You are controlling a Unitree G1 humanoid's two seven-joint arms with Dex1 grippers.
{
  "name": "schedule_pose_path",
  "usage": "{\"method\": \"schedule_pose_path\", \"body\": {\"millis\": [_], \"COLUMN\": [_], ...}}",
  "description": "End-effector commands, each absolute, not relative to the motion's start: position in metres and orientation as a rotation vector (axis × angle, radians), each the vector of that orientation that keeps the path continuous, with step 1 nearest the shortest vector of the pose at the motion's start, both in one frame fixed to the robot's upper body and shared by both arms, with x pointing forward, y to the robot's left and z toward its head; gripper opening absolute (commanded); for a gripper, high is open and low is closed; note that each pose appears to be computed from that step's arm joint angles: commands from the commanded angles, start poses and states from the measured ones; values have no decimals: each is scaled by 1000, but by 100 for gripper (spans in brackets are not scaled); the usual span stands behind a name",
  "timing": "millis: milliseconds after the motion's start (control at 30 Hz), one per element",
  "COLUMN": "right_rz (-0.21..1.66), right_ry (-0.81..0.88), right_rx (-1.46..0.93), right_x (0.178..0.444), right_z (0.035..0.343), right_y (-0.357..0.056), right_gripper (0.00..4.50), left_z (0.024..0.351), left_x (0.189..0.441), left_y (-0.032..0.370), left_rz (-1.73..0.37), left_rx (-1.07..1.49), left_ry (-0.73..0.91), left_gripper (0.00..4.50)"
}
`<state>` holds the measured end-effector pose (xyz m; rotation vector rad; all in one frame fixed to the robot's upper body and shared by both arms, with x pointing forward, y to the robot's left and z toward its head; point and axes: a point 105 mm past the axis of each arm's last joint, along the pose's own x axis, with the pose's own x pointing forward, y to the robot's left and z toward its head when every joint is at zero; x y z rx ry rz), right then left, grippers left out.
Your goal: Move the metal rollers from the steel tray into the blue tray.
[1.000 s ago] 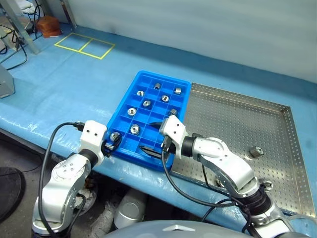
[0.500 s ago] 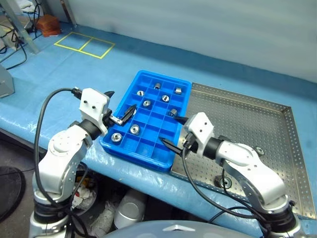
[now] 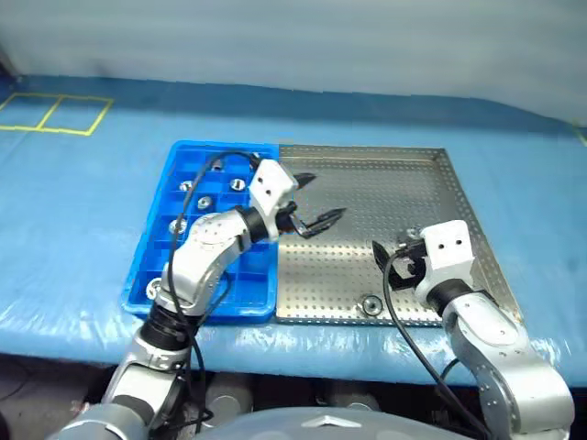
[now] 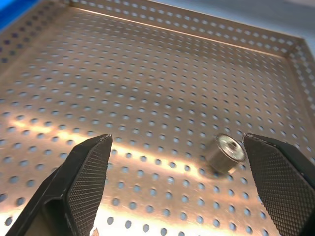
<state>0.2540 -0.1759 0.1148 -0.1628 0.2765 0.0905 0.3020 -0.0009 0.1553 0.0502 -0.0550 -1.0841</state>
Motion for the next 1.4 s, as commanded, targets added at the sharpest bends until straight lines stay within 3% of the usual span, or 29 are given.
{"method": "schedule_pose_path", "body": {"millis": [33,367,1067,1167,1400], "right_rz": [-14,-227,-342,-349,-317], "right_ry": [270,339,414,431,424], "right_rx": [-141,-25,106,110,87], "right_x": [269,308,342,343,346], "right_z": [115,92,66,61,64], "right_y": [-180,-186,-191,-192,-185], "right_gripper": [450,450,450,389,170], "left_z": [147,118,127,126,130], "left_x": [293,261,251,250,252], "left_y": [-10,-12,-7,-5,-4], "left_rz": [-1092,-1083,-1054,-1052,-1037], "left_rx": [10,-2,-57,-44,-45], "left_ry": [-49,4,-31,-33,-50], "left_gripper": [448,448,448,450,450]}}
